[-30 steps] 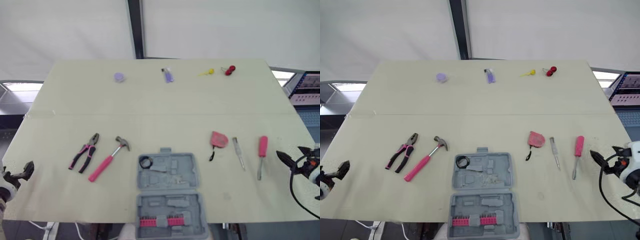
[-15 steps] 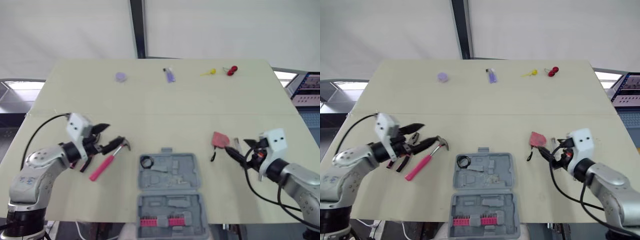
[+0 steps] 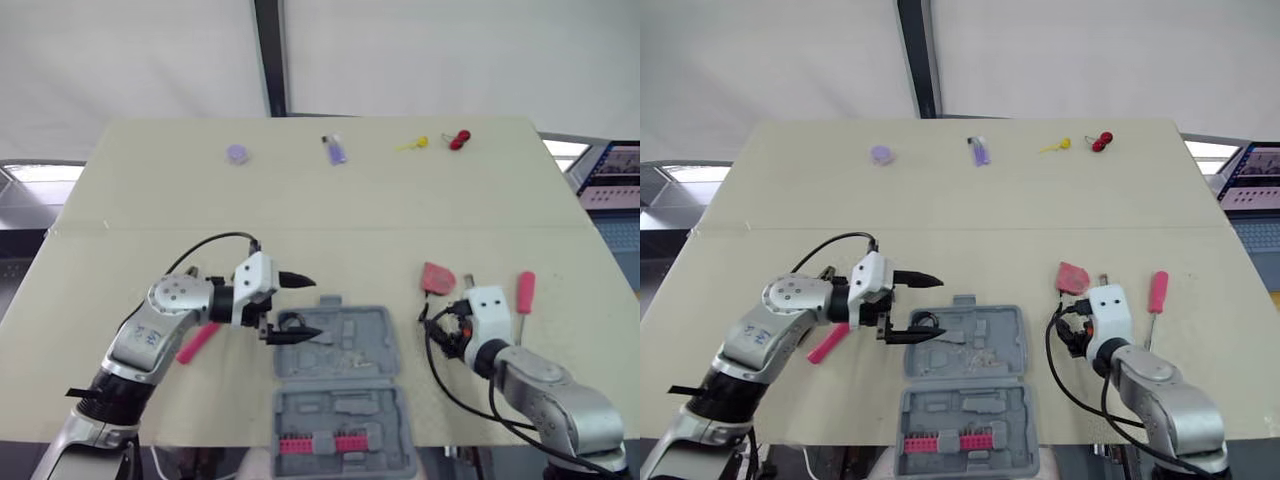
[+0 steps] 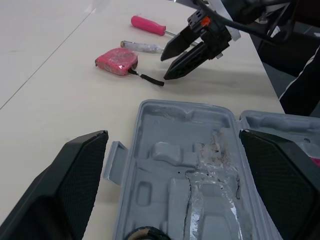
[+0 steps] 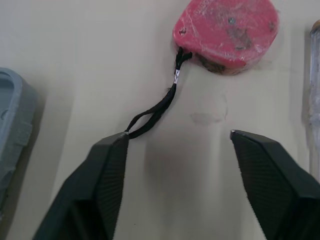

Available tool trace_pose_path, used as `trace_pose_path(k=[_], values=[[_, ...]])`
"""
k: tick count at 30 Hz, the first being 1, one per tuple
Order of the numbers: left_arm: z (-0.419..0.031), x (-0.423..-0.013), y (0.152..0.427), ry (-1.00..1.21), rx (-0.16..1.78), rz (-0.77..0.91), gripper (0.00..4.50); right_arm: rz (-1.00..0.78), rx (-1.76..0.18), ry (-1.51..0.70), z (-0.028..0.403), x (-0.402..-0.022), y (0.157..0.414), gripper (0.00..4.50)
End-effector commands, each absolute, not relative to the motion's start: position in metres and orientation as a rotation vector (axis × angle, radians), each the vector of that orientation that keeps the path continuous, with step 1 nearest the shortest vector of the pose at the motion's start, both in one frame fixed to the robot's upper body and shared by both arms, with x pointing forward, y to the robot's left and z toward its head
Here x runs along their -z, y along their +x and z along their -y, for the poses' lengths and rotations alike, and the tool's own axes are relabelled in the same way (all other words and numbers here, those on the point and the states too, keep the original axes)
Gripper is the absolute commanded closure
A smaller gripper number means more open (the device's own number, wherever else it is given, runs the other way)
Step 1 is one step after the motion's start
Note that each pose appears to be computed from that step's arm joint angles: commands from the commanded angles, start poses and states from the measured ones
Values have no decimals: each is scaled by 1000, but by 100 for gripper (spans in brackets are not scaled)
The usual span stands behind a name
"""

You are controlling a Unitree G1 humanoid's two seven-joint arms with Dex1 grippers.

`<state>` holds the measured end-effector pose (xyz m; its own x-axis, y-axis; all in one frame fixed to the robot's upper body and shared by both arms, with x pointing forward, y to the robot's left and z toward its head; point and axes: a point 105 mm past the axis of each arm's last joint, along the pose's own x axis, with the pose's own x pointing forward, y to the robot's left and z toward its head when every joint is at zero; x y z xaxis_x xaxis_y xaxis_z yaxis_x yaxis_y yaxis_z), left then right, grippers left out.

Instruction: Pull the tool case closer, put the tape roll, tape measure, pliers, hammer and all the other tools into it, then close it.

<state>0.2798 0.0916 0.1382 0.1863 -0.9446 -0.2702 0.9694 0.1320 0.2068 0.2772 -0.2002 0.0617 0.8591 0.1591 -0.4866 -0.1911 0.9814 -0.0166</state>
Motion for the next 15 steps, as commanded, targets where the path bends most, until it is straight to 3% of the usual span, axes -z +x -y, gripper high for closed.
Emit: trace_pose_path(k=[1,15], values=[[-88,-142,278,389,1402,-44,0,-453,-175,-79,197,-67,283,125],[-84,-138,274,383,1382,-33,0,-407,-162,-35,187,-74,299,125]])
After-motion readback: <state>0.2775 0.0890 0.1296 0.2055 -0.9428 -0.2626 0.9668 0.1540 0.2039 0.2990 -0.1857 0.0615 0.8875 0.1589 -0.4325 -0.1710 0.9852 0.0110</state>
